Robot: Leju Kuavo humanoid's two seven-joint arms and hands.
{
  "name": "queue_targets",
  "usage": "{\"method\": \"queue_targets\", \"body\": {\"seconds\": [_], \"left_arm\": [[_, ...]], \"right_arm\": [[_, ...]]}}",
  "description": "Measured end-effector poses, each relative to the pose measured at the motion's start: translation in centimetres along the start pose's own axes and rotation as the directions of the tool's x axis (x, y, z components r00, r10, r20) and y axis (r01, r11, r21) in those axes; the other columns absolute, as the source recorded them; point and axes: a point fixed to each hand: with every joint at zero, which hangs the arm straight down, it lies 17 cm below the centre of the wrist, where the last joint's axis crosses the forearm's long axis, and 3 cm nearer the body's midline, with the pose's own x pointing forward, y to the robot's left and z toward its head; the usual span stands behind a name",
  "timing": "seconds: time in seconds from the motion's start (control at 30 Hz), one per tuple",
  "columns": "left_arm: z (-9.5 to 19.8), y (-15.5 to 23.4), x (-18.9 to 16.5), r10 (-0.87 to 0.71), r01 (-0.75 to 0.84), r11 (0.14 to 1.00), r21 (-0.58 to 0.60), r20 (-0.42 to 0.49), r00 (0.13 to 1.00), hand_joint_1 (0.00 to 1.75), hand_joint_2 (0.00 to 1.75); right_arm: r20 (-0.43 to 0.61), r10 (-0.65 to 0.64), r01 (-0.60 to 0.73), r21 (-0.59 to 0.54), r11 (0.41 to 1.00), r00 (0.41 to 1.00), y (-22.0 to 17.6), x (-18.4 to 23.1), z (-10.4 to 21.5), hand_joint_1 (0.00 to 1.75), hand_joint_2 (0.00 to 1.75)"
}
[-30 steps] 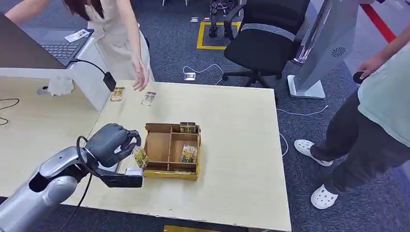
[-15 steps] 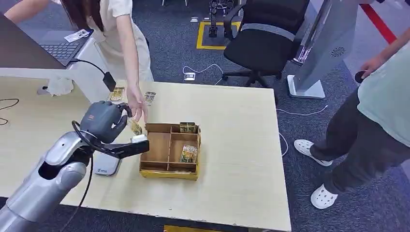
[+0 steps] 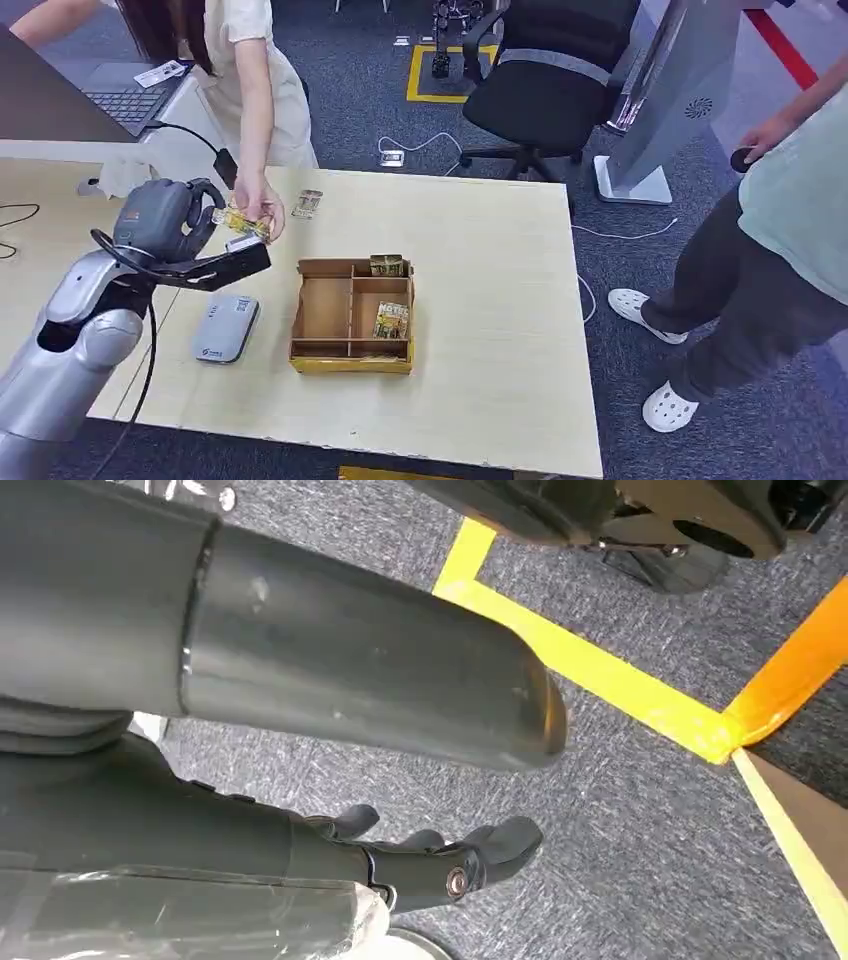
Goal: Pass the card to the sensor for recognition and then transmit it.
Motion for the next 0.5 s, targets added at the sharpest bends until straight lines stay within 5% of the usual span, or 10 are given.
{"method": "queue_targets", "body": {"seconds": [0.1, 0.13, 0.17, 0.2, 0.5], "left_arm": [[0.0, 0.2, -0.4, 0.003, -0.003, 1.0, 0.001, -0.006, 1.0, 1.75, 1.75], [-0.1, 0.2, -0.5, 0.003, -0.003, 1.0, 0.001, -0.008, 1.0, 1.41, 1.75], [-0.1, 0.2, -0.5, 0.002, -0.002, 1.0, 0.002, -0.009, 1.0, 1.41, 1.75], [-0.1, 0.2, -0.6, 0.002, -0.002, 1.0, 0.002, -0.01, 1.0, 0.0, 1.75], [-0.2, 0.8, -1.3, -0.017, 0.018, 1.0, 0.021, -0.028, 0.999, 0.0, 1.75]], "right_arm": [[0.002, -0.001, 0.001, 0.0, 1.0, 1.0, 0.0, 0.1, 0.0, 0.0, 0.0], [0.002, -0.002, 0.002, 0.0, 1.0, 1.0, 0.0, 0.1, 0.0, 0.0, 0.0], [0.002, -0.002, 0.002, 0.0, 1.0, 1.0, 0.0, 0.0, 0.0, 0.0, 0.0], [0.001, -0.002, 0.002, 0.0, 1.0, 1.0, 0.0, 0.0, 0.0, 0.0, 0.0], [0.001, -0.01, 0.01, 0.001, 1.0, 1.0, 0.1, 0.1, 0.2, 0.0, 0.0]]}}
